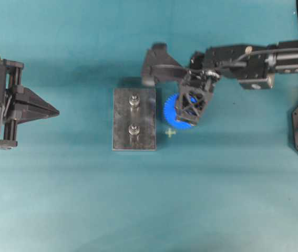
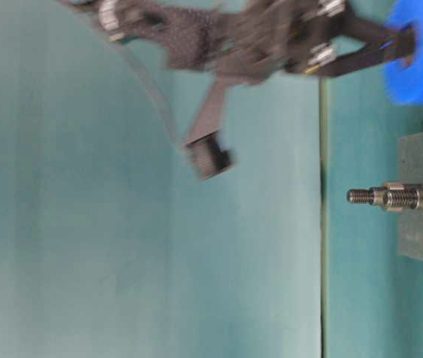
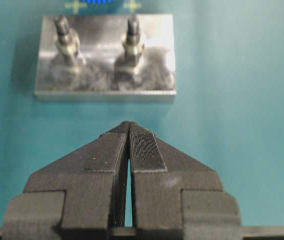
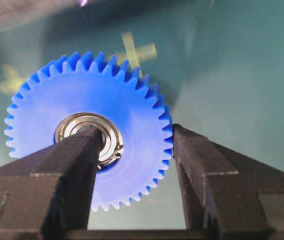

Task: Fit the large gear onto the shaft.
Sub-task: 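Carry the gear left over the upper shaft on the metal plate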

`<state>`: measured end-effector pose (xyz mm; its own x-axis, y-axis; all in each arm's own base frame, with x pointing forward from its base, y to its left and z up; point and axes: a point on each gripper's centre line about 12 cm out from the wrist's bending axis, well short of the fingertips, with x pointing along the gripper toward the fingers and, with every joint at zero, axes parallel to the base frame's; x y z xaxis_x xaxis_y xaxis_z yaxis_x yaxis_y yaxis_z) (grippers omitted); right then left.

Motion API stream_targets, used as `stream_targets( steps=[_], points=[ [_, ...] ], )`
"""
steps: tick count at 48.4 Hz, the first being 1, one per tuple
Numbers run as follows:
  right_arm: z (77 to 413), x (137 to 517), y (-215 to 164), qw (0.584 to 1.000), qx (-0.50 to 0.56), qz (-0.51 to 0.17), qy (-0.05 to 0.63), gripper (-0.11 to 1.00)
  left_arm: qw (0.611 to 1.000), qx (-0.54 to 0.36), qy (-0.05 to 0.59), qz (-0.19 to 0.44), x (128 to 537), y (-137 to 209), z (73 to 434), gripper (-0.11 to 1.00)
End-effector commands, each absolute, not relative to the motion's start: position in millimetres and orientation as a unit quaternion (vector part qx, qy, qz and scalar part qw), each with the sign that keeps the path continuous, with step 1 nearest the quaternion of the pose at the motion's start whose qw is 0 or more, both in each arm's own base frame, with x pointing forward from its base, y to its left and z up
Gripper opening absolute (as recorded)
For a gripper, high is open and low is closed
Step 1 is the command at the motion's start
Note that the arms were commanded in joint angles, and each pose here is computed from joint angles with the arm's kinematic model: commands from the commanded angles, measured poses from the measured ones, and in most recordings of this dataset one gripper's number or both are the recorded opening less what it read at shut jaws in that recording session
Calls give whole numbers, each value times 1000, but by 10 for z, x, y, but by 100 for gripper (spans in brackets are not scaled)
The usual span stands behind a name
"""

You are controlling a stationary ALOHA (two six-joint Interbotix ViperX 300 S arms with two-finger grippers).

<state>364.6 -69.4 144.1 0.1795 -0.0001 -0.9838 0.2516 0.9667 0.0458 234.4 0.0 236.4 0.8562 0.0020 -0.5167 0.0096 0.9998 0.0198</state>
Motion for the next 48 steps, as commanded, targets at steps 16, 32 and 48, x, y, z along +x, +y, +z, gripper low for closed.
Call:
stream_targets(
  steps=[16, 32, 48],
  points=[
    [2106, 4125, -929, 801, 99, -90, 583, 48, 967, 13, 256, -1, 2396, 8, 2472, 0],
    [2171, 4484, -976, 798, 83, -74, 593, 48, 968, 12, 250, 0, 2413, 8, 2520, 0],
    [2148, 4601, -855, 793, 77, -60, 602, 48, 966, 12, 258, 0, 2451, 8, 2488, 0]
  ],
)
